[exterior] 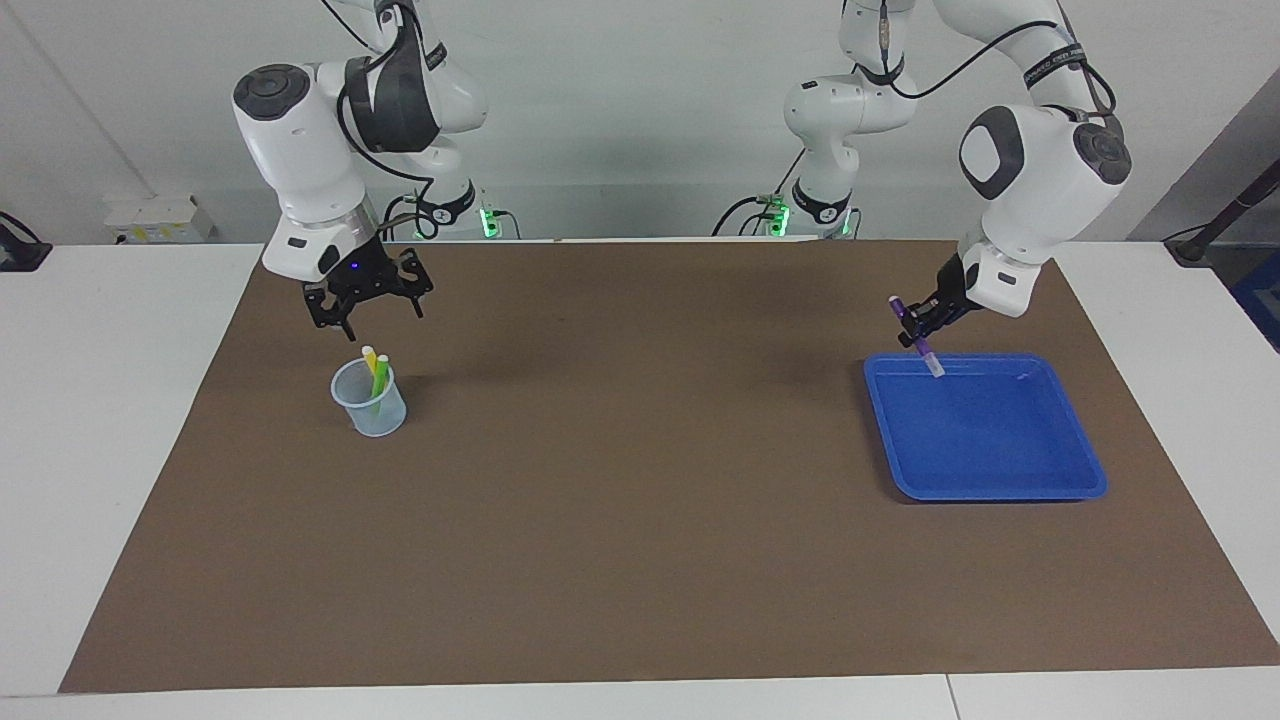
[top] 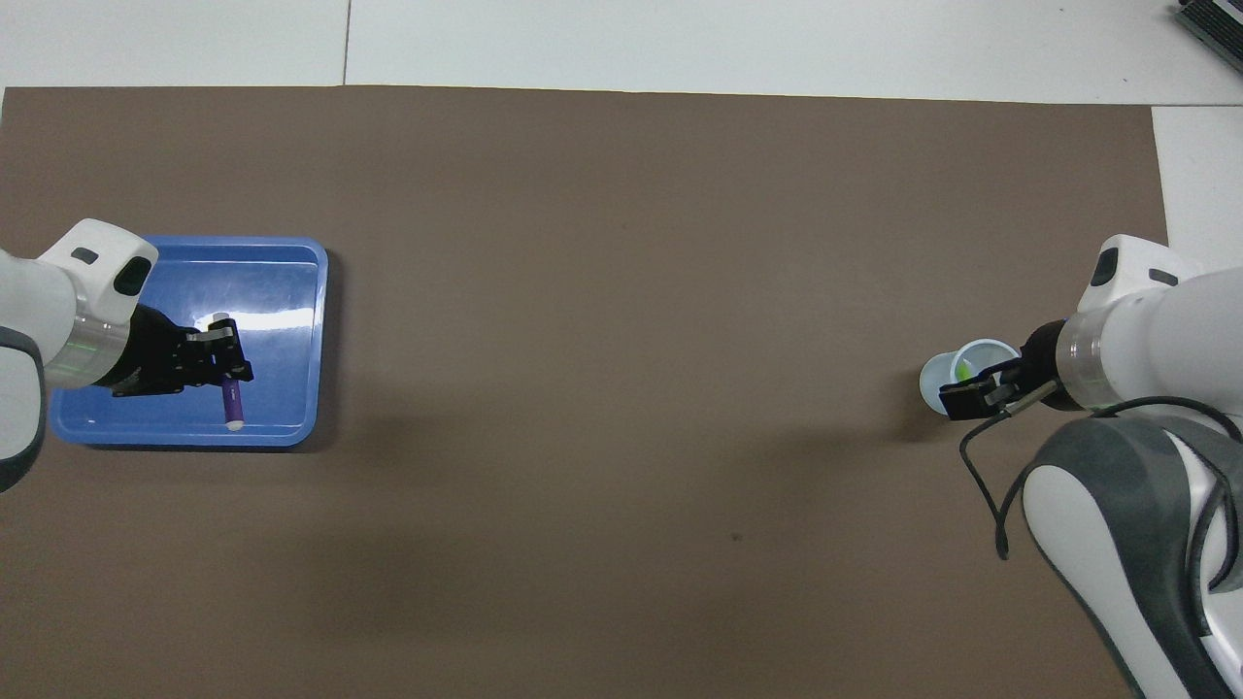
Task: Right arm passes pens to left for tray arrangement
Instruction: 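Lower the purple pen into the blue tray with the left gripper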
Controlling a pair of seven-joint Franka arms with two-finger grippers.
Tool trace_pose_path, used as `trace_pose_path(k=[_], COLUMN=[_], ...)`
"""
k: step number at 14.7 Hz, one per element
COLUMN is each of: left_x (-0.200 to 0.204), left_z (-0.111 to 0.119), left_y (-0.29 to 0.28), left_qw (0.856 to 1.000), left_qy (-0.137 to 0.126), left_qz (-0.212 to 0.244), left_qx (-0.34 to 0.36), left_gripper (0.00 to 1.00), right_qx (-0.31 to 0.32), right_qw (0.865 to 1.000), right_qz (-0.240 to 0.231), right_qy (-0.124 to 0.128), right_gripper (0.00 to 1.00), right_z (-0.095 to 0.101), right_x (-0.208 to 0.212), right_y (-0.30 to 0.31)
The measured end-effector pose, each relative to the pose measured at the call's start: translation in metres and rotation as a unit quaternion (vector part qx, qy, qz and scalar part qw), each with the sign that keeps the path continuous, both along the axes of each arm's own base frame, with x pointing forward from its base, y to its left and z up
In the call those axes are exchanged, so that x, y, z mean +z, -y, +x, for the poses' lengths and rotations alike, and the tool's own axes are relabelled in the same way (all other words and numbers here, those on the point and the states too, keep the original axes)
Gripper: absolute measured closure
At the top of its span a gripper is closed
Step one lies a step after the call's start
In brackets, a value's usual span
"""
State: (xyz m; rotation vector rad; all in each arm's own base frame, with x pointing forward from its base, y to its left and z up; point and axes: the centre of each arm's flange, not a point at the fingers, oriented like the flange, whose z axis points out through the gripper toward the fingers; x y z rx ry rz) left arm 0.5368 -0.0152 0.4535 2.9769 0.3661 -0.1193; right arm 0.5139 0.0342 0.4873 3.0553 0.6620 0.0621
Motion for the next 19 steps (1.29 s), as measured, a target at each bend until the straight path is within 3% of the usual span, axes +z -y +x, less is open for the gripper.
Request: trace_pose_path(k=[2, 5, 14, 19], left_x=[-0.009, -0.032, -0.120, -0.126], left_z=[0.008, 0.021, 0.053, 0.057], left_y=[-0.013, -0.023, -0.031, -0.032], left_qw=[0.999, 0.997, 0.988, 0.988], left_qy=[0.017, 0.028, 0.044, 0.049], left_qz=[0.007, 0.029, 0.048, 0.049], left_qx=[-0.026, -0.060, -0.141, -0.141], left_gripper=[0.82, 0.82, 0.82, 0.82], right_qx=[-0.004, -0.007, -0.010, -0.006], right_qw=[1.000, 1.000, 1.000, 0.999], right_qz=[-0.006, -0.012, -0.018, -0.024], right_qy=[0.005, 0.005, -0.017, -0.028], right_gripper=[0.00, 0.10, 0.10, 0.10], right_z=[0.000, -0.001, 0.006, 0.008], right_x=[-0.009, -0.028, -0.063, -0.073], right_y=[0.008, 0.016, 0.024, 0.034])
